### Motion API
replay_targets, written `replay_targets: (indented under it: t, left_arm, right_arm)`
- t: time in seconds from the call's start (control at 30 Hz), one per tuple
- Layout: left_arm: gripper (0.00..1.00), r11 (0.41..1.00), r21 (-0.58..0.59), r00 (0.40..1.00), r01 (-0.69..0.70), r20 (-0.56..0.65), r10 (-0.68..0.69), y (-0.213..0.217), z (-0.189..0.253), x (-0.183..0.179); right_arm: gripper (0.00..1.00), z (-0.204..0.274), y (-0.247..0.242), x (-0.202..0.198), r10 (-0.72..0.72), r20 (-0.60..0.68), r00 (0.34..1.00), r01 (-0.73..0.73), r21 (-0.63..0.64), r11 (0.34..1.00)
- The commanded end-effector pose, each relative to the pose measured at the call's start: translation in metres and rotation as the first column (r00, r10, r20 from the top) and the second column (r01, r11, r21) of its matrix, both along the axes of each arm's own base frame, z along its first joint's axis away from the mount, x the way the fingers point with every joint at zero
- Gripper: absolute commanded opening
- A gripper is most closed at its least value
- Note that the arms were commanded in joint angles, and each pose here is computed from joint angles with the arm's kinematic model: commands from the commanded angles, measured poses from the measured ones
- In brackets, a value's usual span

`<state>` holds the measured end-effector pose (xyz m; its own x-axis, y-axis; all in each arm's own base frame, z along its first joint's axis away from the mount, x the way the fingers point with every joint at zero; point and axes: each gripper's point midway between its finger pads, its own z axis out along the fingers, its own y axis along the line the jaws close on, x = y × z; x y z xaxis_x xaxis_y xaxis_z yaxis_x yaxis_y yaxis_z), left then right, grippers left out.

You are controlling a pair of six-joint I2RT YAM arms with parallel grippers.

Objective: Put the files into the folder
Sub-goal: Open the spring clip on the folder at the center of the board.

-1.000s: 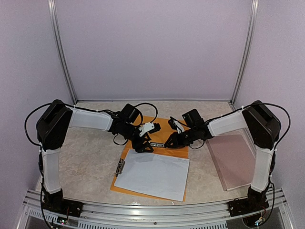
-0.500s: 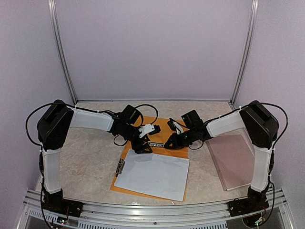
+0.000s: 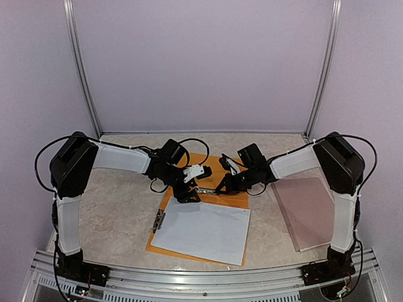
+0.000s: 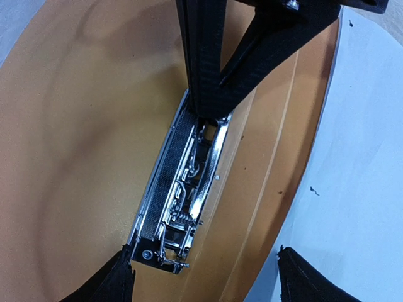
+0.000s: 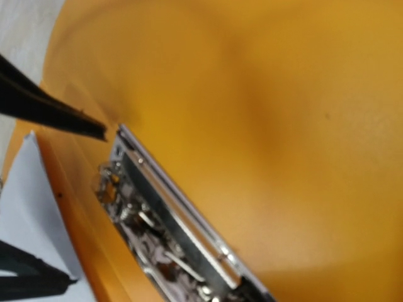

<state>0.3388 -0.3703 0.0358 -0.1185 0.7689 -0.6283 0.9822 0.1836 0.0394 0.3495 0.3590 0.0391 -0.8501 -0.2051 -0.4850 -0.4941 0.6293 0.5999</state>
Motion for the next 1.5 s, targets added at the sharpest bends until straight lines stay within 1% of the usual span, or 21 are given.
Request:
replay_targets:
  t: [0.0,0.17,0.33,0.5,0.63,0.87,0.93,1.03,1.13,1.23,1.37,1.47]
  left_arm:
    - [0.75,0.999,0.044,1.0,0.013,-0.02,-0.012,0.005,-0.015,-0.004]
    - [0.74,0.998,0.057,1.0,0.012,-0.011,-0.012,0.008,-0.012,-0.004]
    - [0.74,0.998,0.068,1.0,0.009,0.01,-0.01,0.012,-0.01,-0.003]
    - [0.7,0.999,0.035,0.999,0.008,0.045,-0.01,0.008,-0.001,0.0]
    - [0.68,0.999,0.0,0.998,0.036,0.061,-0.036,0.002,0.009,-0.002]
    - [0.57,0.996,-0.02,0.994,0.089,0.065,-0.087,-0.009,0.011,-0.011]
    - [0.51,0.994,-0.022,0.993,0.105,0.064,-0.103,-0.012,0.01,-0.014]
    - [0.46,0.992,-0.031,0.991,0.123,0.052,-0.121,-0.017,0.009,-0.017]
    - [0.36,0.991,-0.025,0.991,0.13,0.04,-0.129,-0.019,0.003,-0.019]
    - [0.3,0.992,-0.009,0.991,0.127,0.033,-0.127,-0.015,-0.004,-0.019]
    - [0.26,0.993,0.017,0.992,0.12,0.026,-0.121,-0.008,-0.012,-0.022]
    - [0.26,0.994,0.033,0.994,0.104,0.013,-0.105,-0.002,-0.019,-0.022]
  right_arm:
    - [0.0,-0.006,0.004,-0.003,0.018,-0.011,1.0,-0.018,-0.009,1.0]
    - [0.0,-0.007,0.003,-0.008,0.05,-0.013,0.999,-0.05,-0.022,0.999]
    - [0.0,-0.005,0.006,-0.016,0.125,-0.017,0.992,-0.126,-0.018,0.992]
    - [0.0,-0.001,0.008,-0.022,0.173,-0.031,0.984,-0.173,-0.003,0.985]
    - [0.0,0.002,0.01,-0.026,0.191,-0.046,0.981,-0.189,0.047,0.981]
    - [0.0,0.001,0.009,-0.025,0.187,-0.046,0.981,-0.185,0.041,0.982]
    - [0.0,-0.001,0.01,-0.025,0.188,-0.051,0.981,-0.186,0.043,0.982]
    - [0.0,-0.002,0.01,-0.024,0.186,-0.055,0.981,-0.183,0.043,0.982]
    - [0.0,-0.004,0.008,-0.024,0.18,-0.057,0.982,-0.178,0.038,0.983]
    - [0.0,-0.006,0.006,-0.023,0.168,-0.063,0.984,-0.166,0.033,0.986]
    - [0.0,-0.012,0.003,-0.02,0.138,-0.075,0.988,-0.136,0.03,0.99]
    - [0.0,-0.022,-0.001,-0.019,0.128,-0.085,0.988,-0.128,0.005,0.992]
